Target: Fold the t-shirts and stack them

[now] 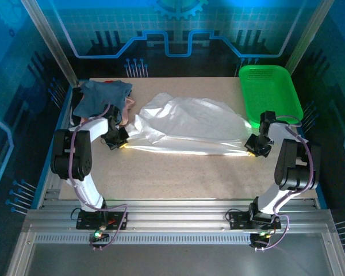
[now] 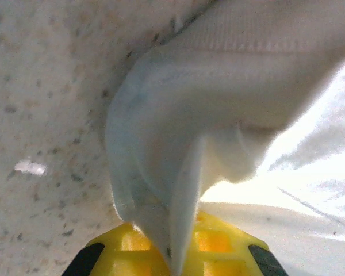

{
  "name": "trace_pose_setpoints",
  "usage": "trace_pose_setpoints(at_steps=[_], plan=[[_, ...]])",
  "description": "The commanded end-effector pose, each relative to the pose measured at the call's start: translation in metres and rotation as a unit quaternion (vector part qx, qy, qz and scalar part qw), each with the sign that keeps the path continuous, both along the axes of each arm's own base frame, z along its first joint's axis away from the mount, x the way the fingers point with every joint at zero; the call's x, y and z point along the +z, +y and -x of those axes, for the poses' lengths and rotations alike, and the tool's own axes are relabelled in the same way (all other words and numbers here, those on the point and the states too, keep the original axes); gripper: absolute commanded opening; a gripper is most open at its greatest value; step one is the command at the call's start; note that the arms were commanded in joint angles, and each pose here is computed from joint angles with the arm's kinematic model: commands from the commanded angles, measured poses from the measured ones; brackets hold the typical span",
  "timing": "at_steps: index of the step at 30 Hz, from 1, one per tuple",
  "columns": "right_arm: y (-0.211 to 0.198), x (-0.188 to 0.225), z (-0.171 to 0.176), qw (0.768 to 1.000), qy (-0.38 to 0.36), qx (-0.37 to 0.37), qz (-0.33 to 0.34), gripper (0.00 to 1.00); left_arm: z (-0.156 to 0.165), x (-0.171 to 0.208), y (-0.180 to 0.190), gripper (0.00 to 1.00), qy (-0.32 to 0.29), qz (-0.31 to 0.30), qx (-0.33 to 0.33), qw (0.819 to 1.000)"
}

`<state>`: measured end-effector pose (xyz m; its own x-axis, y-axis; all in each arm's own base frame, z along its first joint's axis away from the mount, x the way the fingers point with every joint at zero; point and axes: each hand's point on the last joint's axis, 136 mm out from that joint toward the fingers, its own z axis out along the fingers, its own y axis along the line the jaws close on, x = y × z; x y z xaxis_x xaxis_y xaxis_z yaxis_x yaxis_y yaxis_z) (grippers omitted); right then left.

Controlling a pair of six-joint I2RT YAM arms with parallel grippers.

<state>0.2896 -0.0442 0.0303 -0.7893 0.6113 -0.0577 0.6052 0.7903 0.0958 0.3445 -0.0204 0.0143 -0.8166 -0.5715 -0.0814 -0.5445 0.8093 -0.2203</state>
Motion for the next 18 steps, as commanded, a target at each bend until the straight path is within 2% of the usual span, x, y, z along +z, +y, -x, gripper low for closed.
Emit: trace_pose_setpoints(at_steps=[1,10,15,18], plan=[[-0.014,0.006,0.034,0.998,0.039,-0.008,0.038,0.00,0.049,-0.010,0.013,0.00,0.052,-0.029,0.018,0.998],[-0.012,0.004,0.088,0.993,0.094,-0.046,0.051,0.00,0.131,-0.008,-0.008,0.00,0.088,0.038,0.100,0.990],[-0.012,-0.010,0.108,0.989,0.123,-0.067,0.051,0.08,0.156,-0.018,-0.013,0.01,0.112,0.052,0.115,0.986],[-0.010,-0.005,0.098,0.992,0.094,-0.079,0.041,0.15,0.152,-0.011,-0.018,0.22,0.099,0.061,0.109,0.987]])
